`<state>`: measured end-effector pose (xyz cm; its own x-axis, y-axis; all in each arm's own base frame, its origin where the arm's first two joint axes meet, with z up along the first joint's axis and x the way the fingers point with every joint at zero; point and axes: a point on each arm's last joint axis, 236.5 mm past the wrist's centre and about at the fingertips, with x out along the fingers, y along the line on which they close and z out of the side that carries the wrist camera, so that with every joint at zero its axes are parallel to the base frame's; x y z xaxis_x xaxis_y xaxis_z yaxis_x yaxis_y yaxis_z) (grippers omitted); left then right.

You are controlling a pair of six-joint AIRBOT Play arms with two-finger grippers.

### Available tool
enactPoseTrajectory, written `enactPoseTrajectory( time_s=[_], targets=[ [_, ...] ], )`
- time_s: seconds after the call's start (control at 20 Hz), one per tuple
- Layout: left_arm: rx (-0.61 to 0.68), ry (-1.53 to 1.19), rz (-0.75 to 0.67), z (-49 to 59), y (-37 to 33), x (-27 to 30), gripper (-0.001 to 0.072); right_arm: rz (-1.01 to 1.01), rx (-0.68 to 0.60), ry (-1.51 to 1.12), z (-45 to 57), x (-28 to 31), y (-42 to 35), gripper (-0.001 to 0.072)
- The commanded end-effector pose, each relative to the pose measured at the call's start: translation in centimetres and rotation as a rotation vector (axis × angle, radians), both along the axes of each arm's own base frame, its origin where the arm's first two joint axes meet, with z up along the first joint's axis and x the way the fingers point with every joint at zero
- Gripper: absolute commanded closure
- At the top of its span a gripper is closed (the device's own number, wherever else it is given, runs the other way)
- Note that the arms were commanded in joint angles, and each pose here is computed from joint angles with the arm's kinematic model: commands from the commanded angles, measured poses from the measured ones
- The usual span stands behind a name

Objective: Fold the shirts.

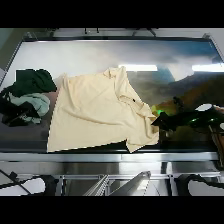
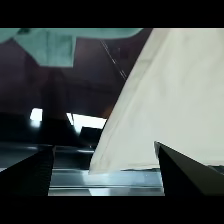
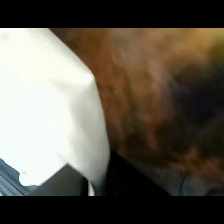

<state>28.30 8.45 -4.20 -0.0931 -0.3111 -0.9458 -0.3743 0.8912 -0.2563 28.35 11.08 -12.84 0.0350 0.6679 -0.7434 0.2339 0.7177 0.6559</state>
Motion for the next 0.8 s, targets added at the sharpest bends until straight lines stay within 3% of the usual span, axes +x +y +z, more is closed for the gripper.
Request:
enactPoseTrajectory(
  time_s=[0.0,0.2,0.35,0.4,0.5,0.6,0.75],
  targets=[
    [-0.013,0.023,0.041,-1.6,-0.7,-3.4,0.0005,0.044,0.032,-0.054,-1.2,0.6,1.8,0.0686],
    [-0.035,0.072,0.049,-4.7,-2.1,-5.9,0.0004,0.071,0.034,-0.115,0.0,1.4,1.7,0.0688],
    [-0.193,0.054,0.06,-6.6,-5.7,-5.7,0.0007,0.068,0.038,-0.138,0.8,1.8,1.8,0.0688],
    [-0.247,0.033,0.066,-7.0,-6.8,-5.1,0.002,0.067,0.041,-0.141,1.0,1.8,1.9,0.0688],
    [-0.311,0.053,0.091,-8.3,-7.8,-4.8,0.0149,0.058,0.051,-0.144,1.2,2.0,2.0,0.0688],
    [-0.393,0.108,0.102,-9.1,-9.3,-5.3,0.0151,0.049,0.065,-0.144,1.5,2.1,2.3,0.0688],
    [-0.597,0.107,0.058,-7.5,-12.4,-4.4,0.0637,0.047,0.104,-0.148,2.5,2.5,2.8,0.0688]
  ],
)
